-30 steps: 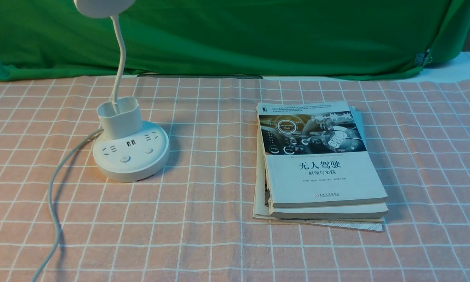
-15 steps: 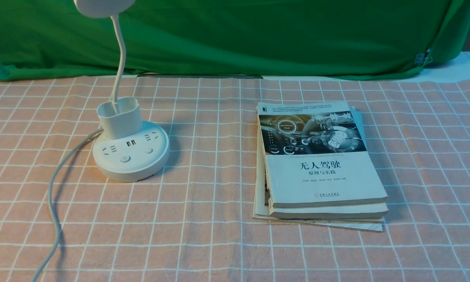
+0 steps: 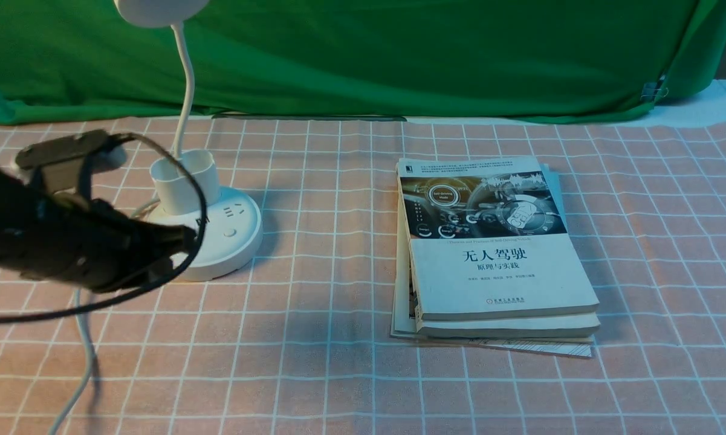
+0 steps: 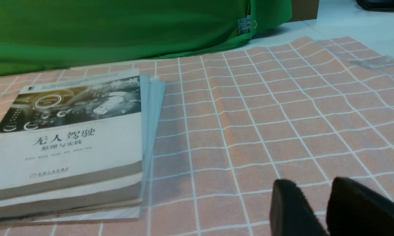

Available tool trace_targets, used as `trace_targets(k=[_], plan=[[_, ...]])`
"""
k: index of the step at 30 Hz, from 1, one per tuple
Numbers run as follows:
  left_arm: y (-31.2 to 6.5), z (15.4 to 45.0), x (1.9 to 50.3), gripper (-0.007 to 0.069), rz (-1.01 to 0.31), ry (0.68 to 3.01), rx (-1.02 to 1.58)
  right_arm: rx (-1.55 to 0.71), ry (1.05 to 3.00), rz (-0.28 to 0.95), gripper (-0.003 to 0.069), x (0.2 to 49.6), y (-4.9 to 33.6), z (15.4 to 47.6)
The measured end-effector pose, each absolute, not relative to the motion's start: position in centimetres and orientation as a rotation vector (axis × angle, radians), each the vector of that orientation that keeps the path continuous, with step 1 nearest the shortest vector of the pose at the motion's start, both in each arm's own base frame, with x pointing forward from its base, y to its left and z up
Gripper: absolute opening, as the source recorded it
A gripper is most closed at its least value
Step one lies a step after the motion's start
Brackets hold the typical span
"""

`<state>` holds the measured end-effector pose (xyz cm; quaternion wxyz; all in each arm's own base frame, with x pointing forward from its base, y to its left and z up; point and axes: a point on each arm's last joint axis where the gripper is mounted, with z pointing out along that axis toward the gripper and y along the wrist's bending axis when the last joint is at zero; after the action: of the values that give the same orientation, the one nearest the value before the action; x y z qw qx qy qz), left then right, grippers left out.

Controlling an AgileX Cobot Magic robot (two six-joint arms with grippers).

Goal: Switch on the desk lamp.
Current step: Use the left arm to press the button switch on the lamp holder

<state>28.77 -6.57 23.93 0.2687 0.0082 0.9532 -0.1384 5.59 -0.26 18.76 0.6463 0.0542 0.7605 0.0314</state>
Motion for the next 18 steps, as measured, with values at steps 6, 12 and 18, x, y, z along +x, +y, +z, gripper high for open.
trace_targets(k=[6,12,18], plan=[[-9.9,22.8,33.7,0.0021,-0.227,2.586,0.206,0.123,1.730,0.072,0.0239,5.6,-0.3,18.8],[-11.5,20.7,37.2,0.0021,-0.112,2.597,0.261,0.123,1.730,0.072,0.0241,5.6,-0.3,18.8],[-11.7,18.6,38.5,0.0021,-0.075,2.604,0.286,0.123,1.730,0.072,0.0241,5.6,-0.3,18.8]])
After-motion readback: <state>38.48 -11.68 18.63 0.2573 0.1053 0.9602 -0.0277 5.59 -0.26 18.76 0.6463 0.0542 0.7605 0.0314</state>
